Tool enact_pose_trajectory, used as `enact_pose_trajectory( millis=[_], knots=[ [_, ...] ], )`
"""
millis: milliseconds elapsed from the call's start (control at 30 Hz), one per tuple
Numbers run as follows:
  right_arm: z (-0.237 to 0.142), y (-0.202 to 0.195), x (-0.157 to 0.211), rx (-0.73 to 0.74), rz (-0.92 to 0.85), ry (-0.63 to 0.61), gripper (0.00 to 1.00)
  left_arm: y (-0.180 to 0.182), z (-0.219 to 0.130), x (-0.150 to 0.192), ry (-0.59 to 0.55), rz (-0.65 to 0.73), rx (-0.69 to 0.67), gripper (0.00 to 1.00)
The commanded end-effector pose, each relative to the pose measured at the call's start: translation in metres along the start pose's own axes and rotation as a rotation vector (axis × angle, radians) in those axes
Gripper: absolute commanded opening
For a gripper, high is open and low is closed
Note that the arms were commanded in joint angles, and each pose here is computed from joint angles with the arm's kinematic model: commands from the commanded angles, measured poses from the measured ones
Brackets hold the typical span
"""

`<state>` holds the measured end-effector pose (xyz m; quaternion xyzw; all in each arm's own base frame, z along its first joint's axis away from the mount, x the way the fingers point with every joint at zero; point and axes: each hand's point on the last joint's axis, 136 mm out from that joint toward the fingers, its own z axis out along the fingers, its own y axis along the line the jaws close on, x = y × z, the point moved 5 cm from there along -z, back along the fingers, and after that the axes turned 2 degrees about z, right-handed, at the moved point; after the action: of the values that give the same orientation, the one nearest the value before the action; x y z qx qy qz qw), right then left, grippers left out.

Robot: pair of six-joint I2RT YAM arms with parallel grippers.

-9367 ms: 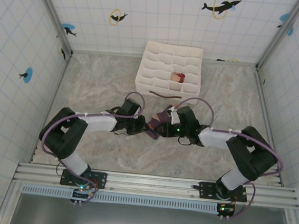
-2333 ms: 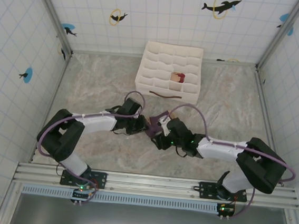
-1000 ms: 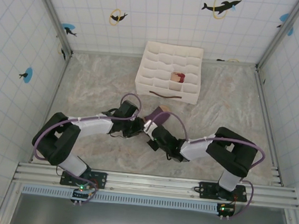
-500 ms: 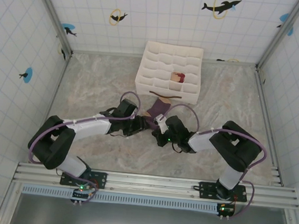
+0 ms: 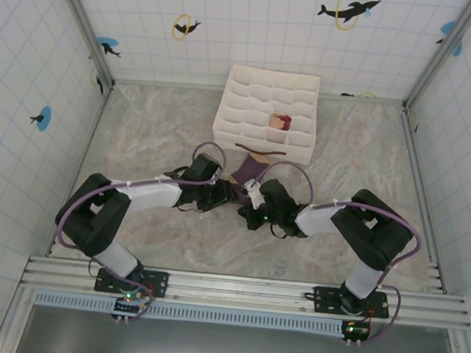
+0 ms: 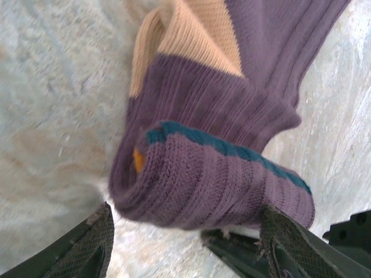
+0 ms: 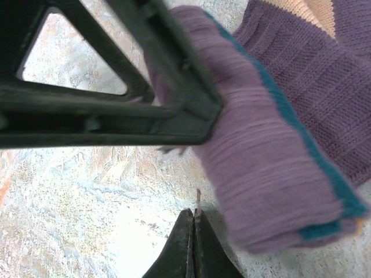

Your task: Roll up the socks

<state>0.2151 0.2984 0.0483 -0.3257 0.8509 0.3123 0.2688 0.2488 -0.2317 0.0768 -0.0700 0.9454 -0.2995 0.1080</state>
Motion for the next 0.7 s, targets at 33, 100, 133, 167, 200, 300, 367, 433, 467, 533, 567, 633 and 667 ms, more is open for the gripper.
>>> enact_pose_trajectory(
  millis=[33,100,133,167,200,300,367,433,467,533,567,633,667],
  knots=[
    [0.003,-0.008,0.034,0.034,0.047,0.158,0.0,-0.008,0.006,-0.016,-0.042,-0.008,0.01,0.66],
    [0.0,-0.007,0.033,0.029,0.042,0.154,0.0,-0.007,0.007,-0.017,-0.044,-0.013,0.011,0.64],
    [-0.002,-0.005,0.031,0.024,0.037,0.149,0.0,-0.007,0.008,-0.017,-0.043,-0.013,0.01,0.64],
    [-0.005,-0.004,0.03,0.022,0.033,0.142,0.0,-0.007,0.008,-0.016,-0.04,-0.014,0.007,0.63],
    [-0.008,-0.002,0.028,0.019,0.028,0.13,0.0,-0.006,0.009,-0.016,-0.038,-0.015,0.003,0.63],
    [-0.021,0.002,0.02,0.022,-0.004,0.076,0.12,-0.004,0.011,-0.015,-0.024,-0.017,-0.005,0.62],
    [-0.03,0.005,0.013,0.052,-0.058,0.036,0.28,-0.003,0.013,-0.016,-0.014,-0.019,-0.007,0.6],
    [-0.037,0.005,0.005,0.09,-0.104,-0.004,0.37,-0.001,0.015,-0.016,-0.003,-0.02,-0.012,0.59],
    [-0.04,0.004,0.001,0.108,-0.127,-0.025,0.43,-0.001,0.016,-0.016,0.002,-0.02,-0.015,0.58],
    [-0.042,0.003,-0.006,0.132,-0.166,-0.047,0.52,0.001,0.017,-0.016,0.011,-0.018,-0.021,0.58],
    [-0.041,0.002,-0.01,0.142,-0.183,-0.05,0.55,0.001,0.017,-0.017,0.012,-0.016,-0.023,0.58],
    [-0.038,0.0,-0.017,0.149,-0.209,-0.05,0.59,0.002,0.018,-0.017,0.015,-0.016,-0.025,0.58],
    [-0.036,-0.001,-0.02,0.15,-0.219,-0.055,0.6,0.003,0.018,-0.017,0.015,-0.017,-0.027,0.58]
  ],
)
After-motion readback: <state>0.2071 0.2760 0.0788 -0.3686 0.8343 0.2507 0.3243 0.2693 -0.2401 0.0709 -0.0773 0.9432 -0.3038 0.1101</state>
